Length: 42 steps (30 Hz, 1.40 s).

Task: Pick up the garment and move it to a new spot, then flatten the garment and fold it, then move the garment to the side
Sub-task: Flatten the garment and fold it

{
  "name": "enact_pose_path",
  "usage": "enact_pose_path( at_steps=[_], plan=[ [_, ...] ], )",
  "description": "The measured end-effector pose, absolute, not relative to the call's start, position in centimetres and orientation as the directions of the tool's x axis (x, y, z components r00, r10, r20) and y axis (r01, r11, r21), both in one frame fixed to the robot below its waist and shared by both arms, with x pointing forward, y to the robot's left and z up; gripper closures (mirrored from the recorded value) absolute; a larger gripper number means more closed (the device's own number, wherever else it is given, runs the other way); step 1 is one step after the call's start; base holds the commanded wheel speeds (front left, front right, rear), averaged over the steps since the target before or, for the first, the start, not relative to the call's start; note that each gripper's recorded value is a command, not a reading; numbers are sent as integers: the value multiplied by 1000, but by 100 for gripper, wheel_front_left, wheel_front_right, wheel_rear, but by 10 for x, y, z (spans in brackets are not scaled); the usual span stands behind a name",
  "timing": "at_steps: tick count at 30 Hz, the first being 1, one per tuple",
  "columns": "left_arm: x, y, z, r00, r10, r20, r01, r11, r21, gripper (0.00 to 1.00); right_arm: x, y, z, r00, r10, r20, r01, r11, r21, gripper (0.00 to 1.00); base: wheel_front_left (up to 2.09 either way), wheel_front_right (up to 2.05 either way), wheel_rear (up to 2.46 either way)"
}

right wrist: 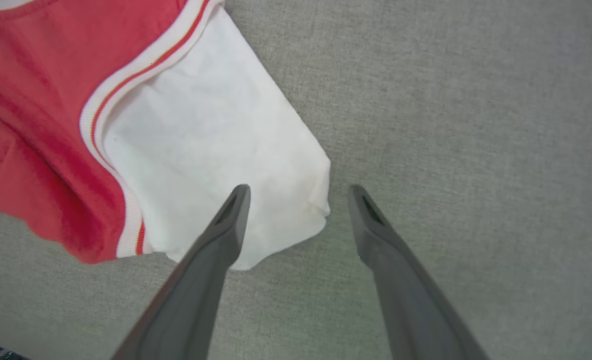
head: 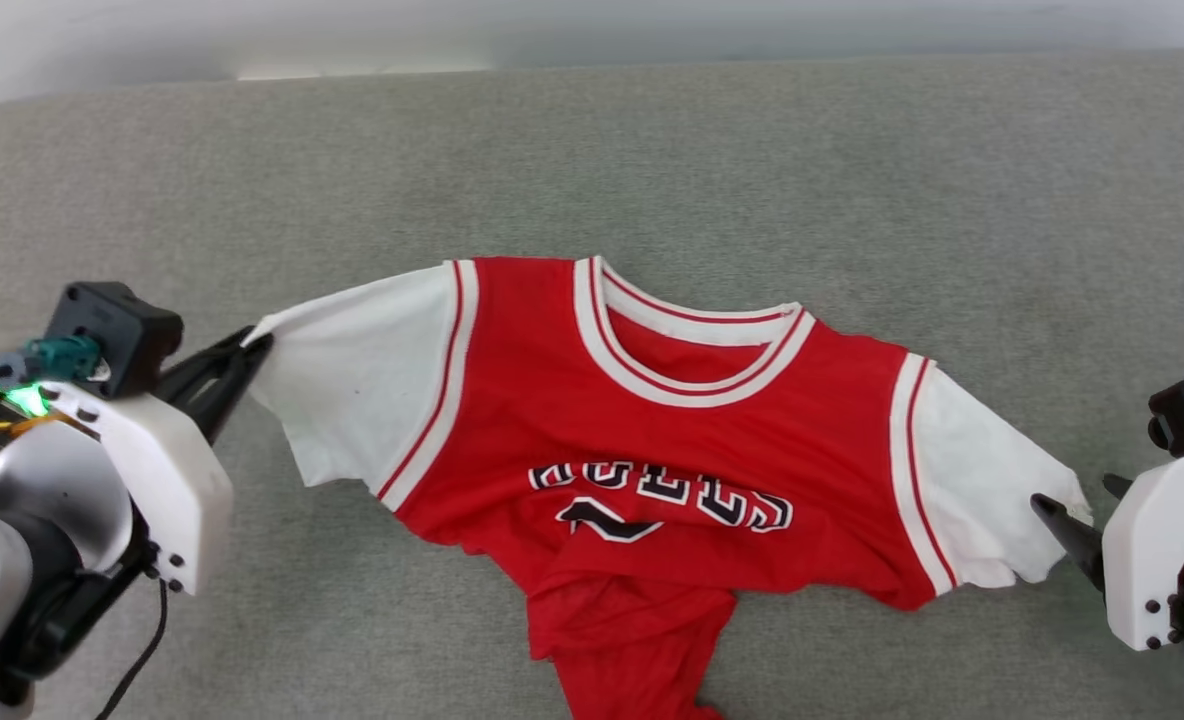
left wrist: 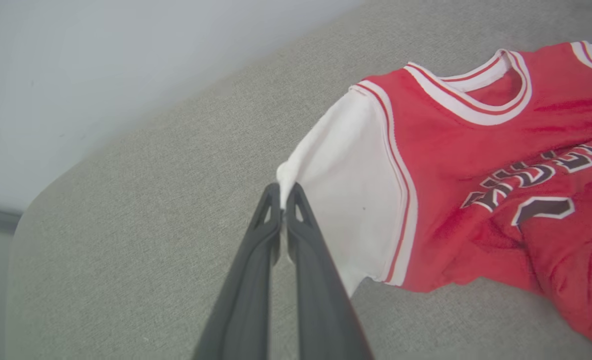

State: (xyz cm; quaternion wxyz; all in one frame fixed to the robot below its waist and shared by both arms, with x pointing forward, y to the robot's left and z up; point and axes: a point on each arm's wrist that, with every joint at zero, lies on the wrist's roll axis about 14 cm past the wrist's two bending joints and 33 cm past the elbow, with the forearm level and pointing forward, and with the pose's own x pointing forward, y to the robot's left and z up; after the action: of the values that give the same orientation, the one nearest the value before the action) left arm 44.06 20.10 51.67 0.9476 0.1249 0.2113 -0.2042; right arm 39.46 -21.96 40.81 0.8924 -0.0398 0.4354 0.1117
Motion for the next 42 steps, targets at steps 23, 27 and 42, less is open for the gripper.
enact_pose_path(
  at_steps=[23, 27, 42],
  plan=[
    [411, 193, 527, 854, -329, -403, 409, 904, 128, 100, 414, -216, 377, 566, 127, -814, -313, 947, -70, 100, 0, 0, 0],
    [413, 199, 545, 887, -311, -342, 379, 913, 154, 100, 436, -228, 423, 690, 110, -715, -298, 944, -142, 100, 0, 0, 0],
    [406, 227, 654, 973, -230, 0, 223, 947, 232, 100, 452, -245, 627, 967, 106, -233, -186, 915, -358, 100, 0, 0, 0]
  ],
)
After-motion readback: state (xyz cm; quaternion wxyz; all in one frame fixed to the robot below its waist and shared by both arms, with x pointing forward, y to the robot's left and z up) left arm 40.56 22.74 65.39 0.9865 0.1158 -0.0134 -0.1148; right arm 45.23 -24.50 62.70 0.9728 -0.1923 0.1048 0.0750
